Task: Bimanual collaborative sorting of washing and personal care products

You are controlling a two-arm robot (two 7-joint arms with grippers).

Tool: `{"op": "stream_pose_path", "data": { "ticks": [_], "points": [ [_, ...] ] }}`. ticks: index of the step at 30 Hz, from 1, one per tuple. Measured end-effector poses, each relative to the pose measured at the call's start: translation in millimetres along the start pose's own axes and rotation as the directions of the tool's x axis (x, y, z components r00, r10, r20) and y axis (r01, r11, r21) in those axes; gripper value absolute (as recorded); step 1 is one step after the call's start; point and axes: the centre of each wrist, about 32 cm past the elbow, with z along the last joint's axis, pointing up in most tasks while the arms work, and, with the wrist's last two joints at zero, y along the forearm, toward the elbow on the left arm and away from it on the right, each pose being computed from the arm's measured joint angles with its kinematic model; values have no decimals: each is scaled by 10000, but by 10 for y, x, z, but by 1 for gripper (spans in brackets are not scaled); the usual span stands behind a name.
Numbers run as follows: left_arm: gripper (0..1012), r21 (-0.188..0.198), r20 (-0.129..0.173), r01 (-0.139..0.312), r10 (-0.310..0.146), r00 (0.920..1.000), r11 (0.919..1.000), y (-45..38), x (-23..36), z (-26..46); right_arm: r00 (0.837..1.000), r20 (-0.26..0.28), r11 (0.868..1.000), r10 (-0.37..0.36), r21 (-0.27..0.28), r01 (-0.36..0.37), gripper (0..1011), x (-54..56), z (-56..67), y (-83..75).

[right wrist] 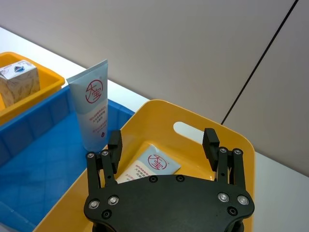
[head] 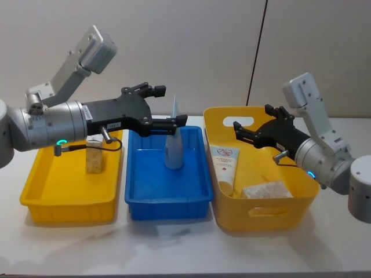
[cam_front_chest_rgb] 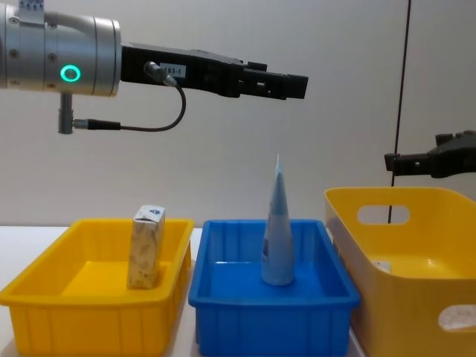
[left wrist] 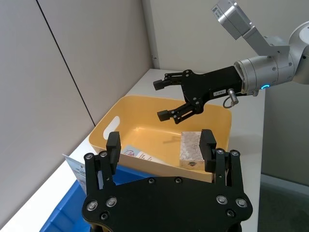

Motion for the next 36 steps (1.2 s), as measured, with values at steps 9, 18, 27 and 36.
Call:
{"op": "stream_pose_path", "data": {
  "ticks": [9, 18, 27, 36],
  "points": [
    [1000, 1, -1, 0, 0, 10000, 10000, 0, 0, 0, 9995, -69, 9994, 323, 114, -323, 1002, 5, 6, -3],
    [1000, 0, 0, 0, 0, 10000, 10000, 0, 0, 0, 9920, -195, 9912, 1246, 482, -1236, 1002, 24, 24, -21],
    [999, 0, 1, -1, 1, 10000, 10000, 0, 0, 0, 9694, -241, 9663, 2443, 891, -2413, 1002, 42, 21, -42],
    [999, 0, 0, 0, 0, 10000, 10000, 0, 0, 0, 9452, -240, 9397, 3258, 1182, -3209, 1002, 41, 11, -60]
  ]
}}
